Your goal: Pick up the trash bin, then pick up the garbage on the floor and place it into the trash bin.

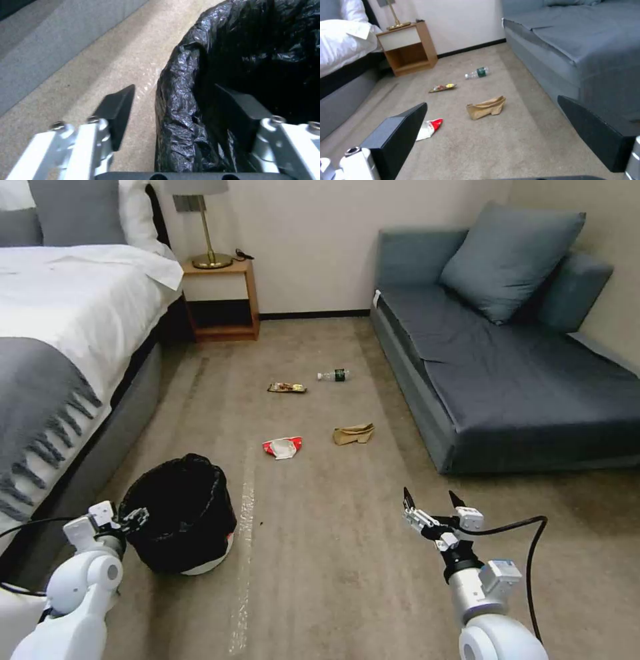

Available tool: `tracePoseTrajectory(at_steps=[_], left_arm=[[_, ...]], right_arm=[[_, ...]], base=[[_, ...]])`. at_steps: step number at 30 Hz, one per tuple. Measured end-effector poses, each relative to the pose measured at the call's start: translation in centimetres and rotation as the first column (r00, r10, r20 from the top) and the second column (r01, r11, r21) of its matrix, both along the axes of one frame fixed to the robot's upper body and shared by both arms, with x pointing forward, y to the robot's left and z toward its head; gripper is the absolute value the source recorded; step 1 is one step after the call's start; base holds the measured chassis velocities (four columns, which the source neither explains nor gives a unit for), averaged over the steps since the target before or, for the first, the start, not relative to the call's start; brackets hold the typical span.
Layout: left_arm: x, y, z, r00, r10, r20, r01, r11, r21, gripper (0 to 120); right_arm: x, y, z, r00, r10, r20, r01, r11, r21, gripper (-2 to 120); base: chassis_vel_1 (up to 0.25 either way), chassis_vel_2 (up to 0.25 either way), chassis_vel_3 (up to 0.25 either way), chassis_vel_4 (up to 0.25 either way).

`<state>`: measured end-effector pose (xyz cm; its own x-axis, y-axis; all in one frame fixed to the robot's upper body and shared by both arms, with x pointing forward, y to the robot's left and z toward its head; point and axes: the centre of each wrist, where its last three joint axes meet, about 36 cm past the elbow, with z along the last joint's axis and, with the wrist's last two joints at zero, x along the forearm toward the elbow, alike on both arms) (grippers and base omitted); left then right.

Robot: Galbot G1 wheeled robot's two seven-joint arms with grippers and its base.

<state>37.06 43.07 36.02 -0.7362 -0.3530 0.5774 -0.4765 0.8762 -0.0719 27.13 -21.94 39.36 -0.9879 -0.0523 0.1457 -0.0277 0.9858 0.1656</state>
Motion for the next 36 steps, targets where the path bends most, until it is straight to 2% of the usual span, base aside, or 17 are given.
tracePoseTrajectory(at_steps=[3,6,9,10,14,20,25,29,32,35,36], left_arm=[[-0.1,-0.1,-0.1,1.0,-0.004,0.004,0.004,1.0,-0.012,43],[-0.2,-0.2,-0.1,1.0,-0.004,0.01,0.005,0.999,-0.035,37],[-0.4,-0.4,-0.1,1.0,0.001,0.015,0.0,0.996,-0.086,22],[-0.4,-0.4,-0.1,1.0,0.001,0.015,0.0,0.996,-0.086,22],[-1.0,-0.6,-0.3,1.0,0.009,0.022,-0.007,0.995,-0.097,7],[-1.2,-1.1,0.1,0.998,0.036,0.06,-0.031,0.996,-0.084,7],[-1.2,-1.8,0.9,0.992,0.039,0.117,-0.033,0.998,-0.047,7],[-1.5,-2.5,2.4,0.98,0.025,0.198,-0.033,0.999,0.039,7],[-1.7,-2.8,3.0,0.975,0.014,0.222,-0.028,0.998,0.064,7],[-2.3,-3.6,4.2,0.959,-0.029,0.282,-0.014,0.989,0.149,7],[-2.3,-3.6,4.2,0.959,-0.029,0.282,-0.014,0.989,0.149,7]], right_arm=[[0.1,0.1,0.0,1.0,0.007,-0.001,-0.007,1.0,0.004,100],[0.2,0.2,0.0,1.0,0.011,-0.003,-0.011,1.0,0.007,100],[0.5,0.0,0.0,1.0,0.009,-0.004,-0.009,1.0,0.012,100],[0.5,0.0,0.0,1.0,0.009,-0.004,-0.009,1.0,0.012,100],[1.2,-1.4,0.5,1.0,-0.013,-0.002,0.013,1.0,0.023,100],[1.3,-2.0,0.6,1.0,-0.015,-0.002,0.015,0.999,0.031,100],[1.3,-1.8,0.6,1.0,0.005,0.016,-0.006,0.999,0.054,100],[1.3,-1.4,0.6,0.999,0.024,0.038,-0.027,0.997,0.07,100],[1.4,-1.3,0.6,0.999,0.028,0.042,-0.031,0.997,0.074,100],[1.4,-1.2,0.4,0.999,0.03,0.043,-0.034,0.996,0.079,100],[1.4,-1.2,0.4,0.999,0.03,0.043,-0.034,0.996,0.079,100]], base=[[0.0,0.0,0.0,0.0],[0.0,0.0,0.0,0.0],[0.0,0.0,0.0,0.0],[0.0,0.0,0.0,0.0],[0.0,0.0,0.0,0.0],[0.0,0.0,0.0,0.0],[0.0,0.0,0.0,0.0],[0.0,0.0,0.0,0.0],[0.0,0.0,0.0,0.0],[0.0,0.0,0.0,0.0],[0.0,0.0,0.0,0.0]])
